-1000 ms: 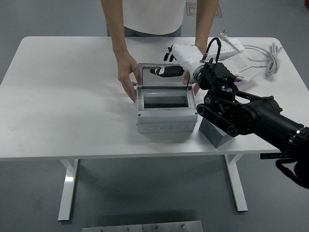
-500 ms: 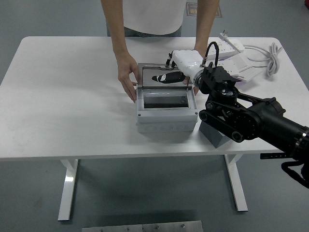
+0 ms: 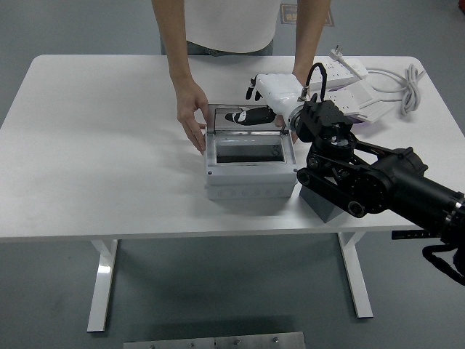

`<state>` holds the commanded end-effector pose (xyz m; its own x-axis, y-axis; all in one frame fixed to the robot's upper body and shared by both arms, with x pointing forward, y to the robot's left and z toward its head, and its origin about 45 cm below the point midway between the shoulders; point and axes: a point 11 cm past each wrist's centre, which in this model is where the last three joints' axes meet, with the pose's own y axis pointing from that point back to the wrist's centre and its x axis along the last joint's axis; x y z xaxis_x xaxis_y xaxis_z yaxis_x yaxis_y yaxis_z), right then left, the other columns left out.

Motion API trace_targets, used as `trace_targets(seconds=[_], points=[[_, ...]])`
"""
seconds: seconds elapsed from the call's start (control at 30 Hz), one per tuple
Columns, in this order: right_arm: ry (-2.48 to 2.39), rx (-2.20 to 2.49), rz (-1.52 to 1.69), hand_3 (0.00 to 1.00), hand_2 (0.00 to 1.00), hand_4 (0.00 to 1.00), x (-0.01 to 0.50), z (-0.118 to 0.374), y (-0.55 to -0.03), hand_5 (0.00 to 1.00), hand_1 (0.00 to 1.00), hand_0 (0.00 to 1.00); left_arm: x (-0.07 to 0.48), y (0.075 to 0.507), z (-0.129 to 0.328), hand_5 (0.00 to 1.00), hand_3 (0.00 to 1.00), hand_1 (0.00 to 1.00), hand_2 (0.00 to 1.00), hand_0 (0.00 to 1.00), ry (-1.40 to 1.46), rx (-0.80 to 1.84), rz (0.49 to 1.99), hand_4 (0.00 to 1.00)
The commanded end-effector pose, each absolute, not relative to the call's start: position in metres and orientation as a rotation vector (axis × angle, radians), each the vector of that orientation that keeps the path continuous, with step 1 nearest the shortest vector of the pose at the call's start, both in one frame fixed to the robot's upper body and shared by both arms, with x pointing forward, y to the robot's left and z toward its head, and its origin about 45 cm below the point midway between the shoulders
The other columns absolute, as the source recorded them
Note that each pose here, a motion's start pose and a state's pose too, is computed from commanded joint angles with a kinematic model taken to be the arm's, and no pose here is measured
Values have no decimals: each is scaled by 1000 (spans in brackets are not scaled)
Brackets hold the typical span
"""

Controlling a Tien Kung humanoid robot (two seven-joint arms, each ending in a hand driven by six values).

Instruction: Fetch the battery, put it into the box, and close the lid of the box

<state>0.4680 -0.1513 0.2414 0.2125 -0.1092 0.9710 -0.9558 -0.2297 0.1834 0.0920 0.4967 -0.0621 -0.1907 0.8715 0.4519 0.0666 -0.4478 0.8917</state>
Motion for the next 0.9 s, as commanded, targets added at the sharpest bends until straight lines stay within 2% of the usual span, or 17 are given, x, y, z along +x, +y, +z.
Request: trace_targets(seconds=[0.77, 0.8, 0.9], points=[[-980, 1578, 1139, 577, 538, 913, 447, 228, -149, 701, 385, 145, 91, 496, -63, 201, 612, 713, 661, 567, 1123, 1455, 1717, 705], [-978, 1581, 1138, 531, 496, 903, 446, 228, -148, 690, 384, 145, 91, 496, -63, 204, 612, 713, 661, 567, 1123, 1455, 1718, 707], [-977, 1590, 1142, 531, 496, 903, 443, 228, -147, 690, 384, 145, 91, 496, -63, 204, 612, 713, 661, 567, 1123, 1454, 1721, 707]])
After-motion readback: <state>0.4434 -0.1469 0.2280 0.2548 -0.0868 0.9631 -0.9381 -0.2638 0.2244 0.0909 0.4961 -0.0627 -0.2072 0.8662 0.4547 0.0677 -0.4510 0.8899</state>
